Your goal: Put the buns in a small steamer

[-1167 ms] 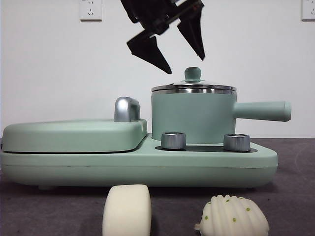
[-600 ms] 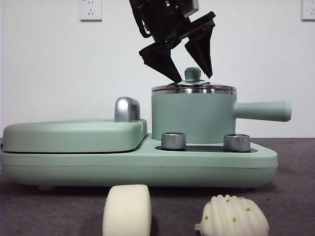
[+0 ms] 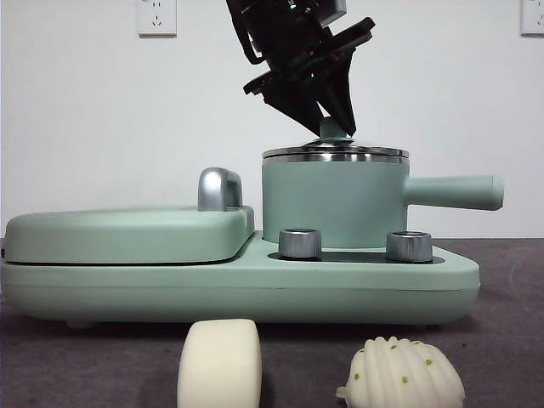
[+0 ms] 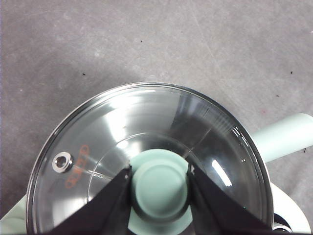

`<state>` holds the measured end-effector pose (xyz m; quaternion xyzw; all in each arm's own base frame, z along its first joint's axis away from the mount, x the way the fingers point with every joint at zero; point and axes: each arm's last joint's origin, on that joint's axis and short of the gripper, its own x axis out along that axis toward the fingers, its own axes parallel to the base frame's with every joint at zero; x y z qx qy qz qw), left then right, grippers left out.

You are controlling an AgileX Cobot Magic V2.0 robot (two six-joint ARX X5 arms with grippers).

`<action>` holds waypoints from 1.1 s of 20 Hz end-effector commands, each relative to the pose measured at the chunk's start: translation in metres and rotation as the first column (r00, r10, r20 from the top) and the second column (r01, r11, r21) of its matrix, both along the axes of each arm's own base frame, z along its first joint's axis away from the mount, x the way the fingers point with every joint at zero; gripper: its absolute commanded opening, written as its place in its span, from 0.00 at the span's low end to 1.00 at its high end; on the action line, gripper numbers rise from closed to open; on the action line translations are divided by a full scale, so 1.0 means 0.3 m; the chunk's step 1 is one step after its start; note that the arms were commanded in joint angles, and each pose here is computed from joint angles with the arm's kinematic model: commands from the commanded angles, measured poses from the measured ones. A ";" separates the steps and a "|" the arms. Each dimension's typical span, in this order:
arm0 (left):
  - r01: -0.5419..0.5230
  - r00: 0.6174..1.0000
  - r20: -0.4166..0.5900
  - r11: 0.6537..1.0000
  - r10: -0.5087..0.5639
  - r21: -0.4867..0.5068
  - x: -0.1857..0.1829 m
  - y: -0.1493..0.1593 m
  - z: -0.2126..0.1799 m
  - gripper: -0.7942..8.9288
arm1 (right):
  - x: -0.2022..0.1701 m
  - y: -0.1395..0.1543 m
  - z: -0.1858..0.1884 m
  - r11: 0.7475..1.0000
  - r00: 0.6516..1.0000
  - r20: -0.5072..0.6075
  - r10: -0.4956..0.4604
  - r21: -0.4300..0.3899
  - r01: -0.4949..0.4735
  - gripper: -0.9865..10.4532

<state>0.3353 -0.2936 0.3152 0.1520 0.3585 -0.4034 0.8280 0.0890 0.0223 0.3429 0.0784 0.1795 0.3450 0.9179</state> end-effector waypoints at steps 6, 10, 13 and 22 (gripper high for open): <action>0.021 0.998 0.062 0.999 -0.019 -0.040 -0.002 -0.020 0.111 0.14 | -0.002 0.000 0.018 1.000 1.000 0.025 0.004 -0.004 -0.003 0.52; 0.022 0.997 0.078 0.998 -0.018 -0.053 -0.024 0.000 0.209 0.14 | -0.003 0.000 0.017 1.000 1.000 0.021 0.004 -0.004 -0.003 0.52; 0.015 0.997 0.078 0.999 -0.011 -0.052 -0.034 0.023 0.256 0.13 | -0.003 0.000 0.017 1.000 1.000 0.021 0.004 -0.005 -0.004 0.52; -0.073 0.995 0.072 0.997 0.075 -0.033 0.038 0.143 0.278 0.10 | -0.003 0.000 0.017 1.000 1.000 0.021 0.004 -0.005 -0.004 0.52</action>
